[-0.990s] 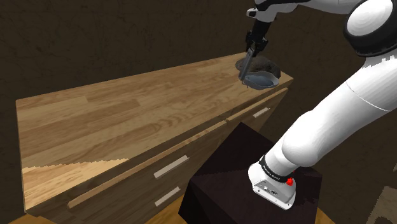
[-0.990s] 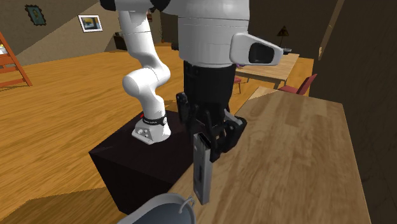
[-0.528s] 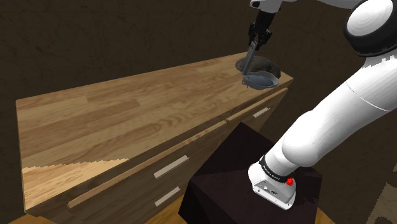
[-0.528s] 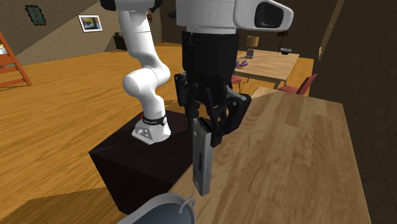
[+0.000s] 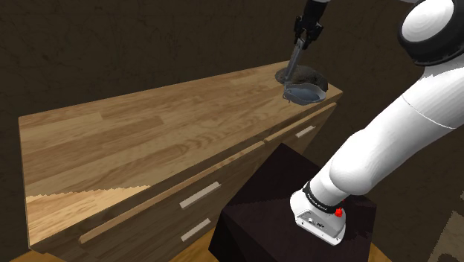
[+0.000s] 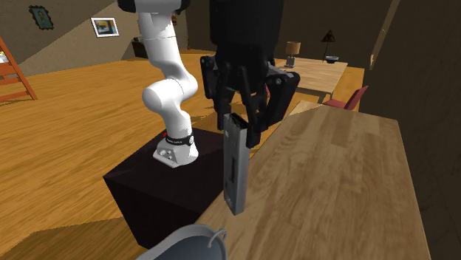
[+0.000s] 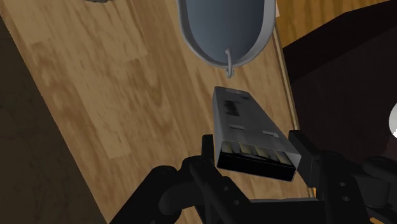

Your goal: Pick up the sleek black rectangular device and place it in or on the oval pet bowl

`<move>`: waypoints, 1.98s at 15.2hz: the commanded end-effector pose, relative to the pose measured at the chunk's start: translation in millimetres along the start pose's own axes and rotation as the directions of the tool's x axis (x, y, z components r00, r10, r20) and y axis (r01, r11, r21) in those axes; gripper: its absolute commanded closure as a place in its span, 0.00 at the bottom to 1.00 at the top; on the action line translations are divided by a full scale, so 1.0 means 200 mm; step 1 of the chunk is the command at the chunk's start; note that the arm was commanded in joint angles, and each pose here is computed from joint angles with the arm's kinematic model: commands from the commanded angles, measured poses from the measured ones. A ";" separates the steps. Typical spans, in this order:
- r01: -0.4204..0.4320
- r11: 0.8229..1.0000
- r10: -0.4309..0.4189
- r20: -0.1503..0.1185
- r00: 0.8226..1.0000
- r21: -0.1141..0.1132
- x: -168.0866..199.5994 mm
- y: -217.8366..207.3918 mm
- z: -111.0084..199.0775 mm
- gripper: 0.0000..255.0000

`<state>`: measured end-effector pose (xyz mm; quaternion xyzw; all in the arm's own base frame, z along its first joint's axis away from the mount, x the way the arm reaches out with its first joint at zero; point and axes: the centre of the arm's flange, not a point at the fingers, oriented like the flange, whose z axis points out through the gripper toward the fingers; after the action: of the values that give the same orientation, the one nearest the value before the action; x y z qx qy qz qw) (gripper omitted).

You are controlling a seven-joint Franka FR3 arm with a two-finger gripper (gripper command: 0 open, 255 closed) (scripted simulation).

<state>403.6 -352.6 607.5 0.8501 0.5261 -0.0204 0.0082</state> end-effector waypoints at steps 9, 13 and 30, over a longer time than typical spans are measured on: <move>0.000 1.000 0.000 0.000 1.000 0.000 -0.49 -0.02 -0.25 1.00; 0.000 1.000 0.000 0.000 1.000 0.000 -0.73 -0.04 -0.35 1.00; 0.000 1.000 0.000 0.000 1.000 0.000 -0.85 -0.04 -0.01 1.00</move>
<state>321.5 -502.5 623.6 0.8502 0.5260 -0.0205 0.0078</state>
